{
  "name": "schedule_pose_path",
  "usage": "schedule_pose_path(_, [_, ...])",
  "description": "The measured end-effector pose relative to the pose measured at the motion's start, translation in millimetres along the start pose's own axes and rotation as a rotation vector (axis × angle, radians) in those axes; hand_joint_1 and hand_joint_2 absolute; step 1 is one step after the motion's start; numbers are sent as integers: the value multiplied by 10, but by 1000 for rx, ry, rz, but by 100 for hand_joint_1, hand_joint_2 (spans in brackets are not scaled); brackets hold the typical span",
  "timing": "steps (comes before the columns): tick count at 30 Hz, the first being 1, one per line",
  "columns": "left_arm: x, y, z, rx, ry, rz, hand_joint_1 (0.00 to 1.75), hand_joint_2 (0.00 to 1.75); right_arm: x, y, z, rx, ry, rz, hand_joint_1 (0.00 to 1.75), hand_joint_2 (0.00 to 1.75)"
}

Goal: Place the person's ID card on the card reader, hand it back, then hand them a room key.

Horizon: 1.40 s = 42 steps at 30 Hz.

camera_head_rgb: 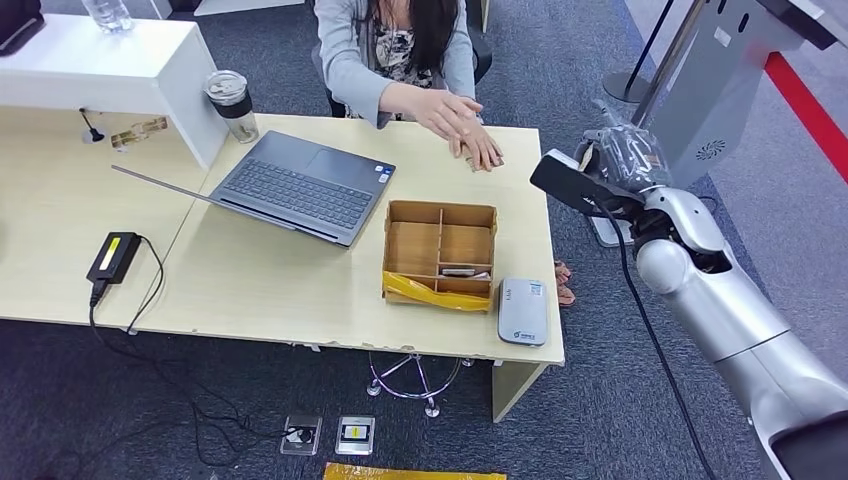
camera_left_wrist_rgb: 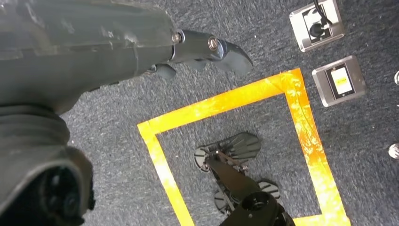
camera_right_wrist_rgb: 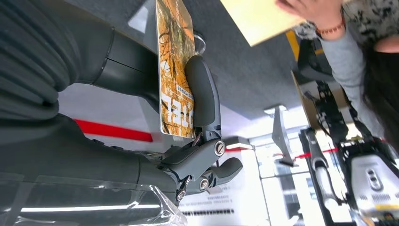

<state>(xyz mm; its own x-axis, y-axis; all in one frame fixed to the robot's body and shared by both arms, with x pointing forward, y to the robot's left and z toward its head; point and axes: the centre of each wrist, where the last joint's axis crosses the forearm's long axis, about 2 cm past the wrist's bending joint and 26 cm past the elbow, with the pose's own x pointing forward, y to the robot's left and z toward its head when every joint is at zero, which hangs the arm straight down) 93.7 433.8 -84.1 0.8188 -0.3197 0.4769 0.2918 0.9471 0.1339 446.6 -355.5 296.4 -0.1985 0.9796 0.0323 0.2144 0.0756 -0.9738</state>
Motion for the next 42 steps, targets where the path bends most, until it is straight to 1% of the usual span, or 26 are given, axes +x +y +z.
schedule_pose_path(3, [1,3,0,-1,-1,-3,0,0,23,-46,-81,-24,-22,17,175,175])
schedule_pose_path(10, [7,5,-2,-3,-5,-5,0,0,242,-39,-241,-39,-60,-2,175,175])
schedule_pose_path(18, [16,-6,-7,-15,-12,-9,0,0,619,155,-320,-20,-100,-53,175,175])
schedule_pose_path(19, [16,-8,-7,-15,-12,-9,0,0,661,180,-320,-17,-106,-57,131,175])
schedule_pose_path(22, [15,-8,-7,-14,-12,-9,0,0,773,233,-324,-11,-129,-69,0,44])
schedule_pose_path(23, [15,-8,-7,-14,-12,-9,0,0,803,245,-325,-9,-136,-73,0,0])
schedule_pose_path(31, [12,-8,-6,-7,-12,-1,0,0,986,367,-274,30,-179,-78,0,0])
schedule_pose_path(35, [7,-9,-4,1,-12,3,0,0,1053,397,-214,44,-172,-89,0,0])
schedule_pose_path(39, [1,-9,-3,12,-11,12,0,0,1018,408,-101,56,-126,-114,0,0])
schedule_pose_path(42, [-10,-11,1,23,-4,16,0,0,924,419,33,64,-76,-132,0,0])
